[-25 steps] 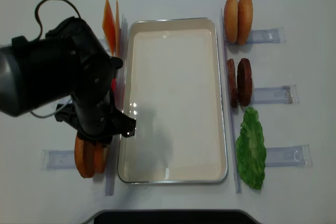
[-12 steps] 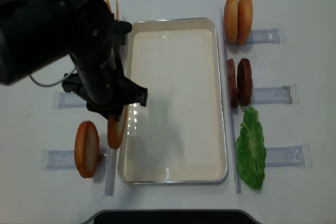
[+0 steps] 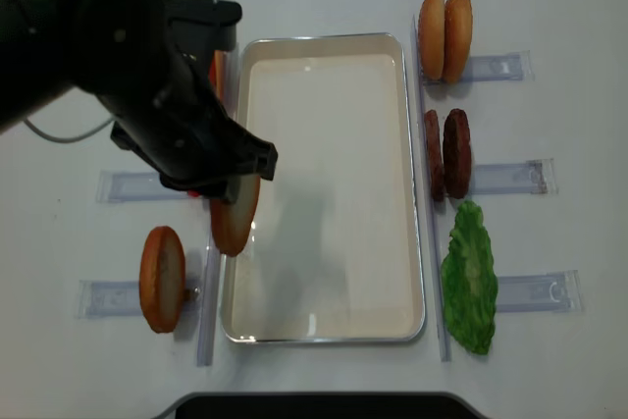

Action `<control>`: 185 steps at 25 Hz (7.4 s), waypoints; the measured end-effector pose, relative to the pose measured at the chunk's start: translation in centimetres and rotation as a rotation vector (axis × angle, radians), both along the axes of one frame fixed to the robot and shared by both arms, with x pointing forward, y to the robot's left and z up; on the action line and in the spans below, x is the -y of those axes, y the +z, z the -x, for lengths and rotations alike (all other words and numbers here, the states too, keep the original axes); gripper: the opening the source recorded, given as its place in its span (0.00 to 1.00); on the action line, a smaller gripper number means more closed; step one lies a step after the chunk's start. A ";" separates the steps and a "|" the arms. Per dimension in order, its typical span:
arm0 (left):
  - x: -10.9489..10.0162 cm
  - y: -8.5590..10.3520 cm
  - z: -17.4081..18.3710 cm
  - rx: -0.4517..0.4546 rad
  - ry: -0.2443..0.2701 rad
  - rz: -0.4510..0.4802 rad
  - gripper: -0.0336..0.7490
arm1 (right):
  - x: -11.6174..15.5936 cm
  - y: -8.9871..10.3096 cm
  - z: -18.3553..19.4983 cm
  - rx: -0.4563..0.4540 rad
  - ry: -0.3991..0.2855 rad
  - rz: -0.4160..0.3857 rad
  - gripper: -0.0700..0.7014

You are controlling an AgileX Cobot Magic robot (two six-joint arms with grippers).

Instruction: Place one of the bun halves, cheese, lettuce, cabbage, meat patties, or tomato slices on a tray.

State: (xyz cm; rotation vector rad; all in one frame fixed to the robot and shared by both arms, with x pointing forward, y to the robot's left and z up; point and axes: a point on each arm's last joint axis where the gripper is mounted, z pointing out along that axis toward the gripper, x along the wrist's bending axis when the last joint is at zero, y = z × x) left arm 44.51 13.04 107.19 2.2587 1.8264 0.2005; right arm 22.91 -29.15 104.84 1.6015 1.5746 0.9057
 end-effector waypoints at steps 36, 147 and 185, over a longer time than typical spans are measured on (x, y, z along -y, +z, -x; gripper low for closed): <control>-5.5 -10.4 -1.0 -0.063 0.098 0.853 0.22 | 0.0 0.0 0.0 0.000 0.000 0.000 0.40; -3.2 -16.5 -2.7 -0.190 0.095 0.789 0.62 | 0.0 0.0 0.0 0.000 0.000 0.000 0.40; -6.7 -2.9 -3.8 -0.142 0.015 0.262 0.62 | 0.0 0.0 0.0 0.000 0.000 0.000 0.40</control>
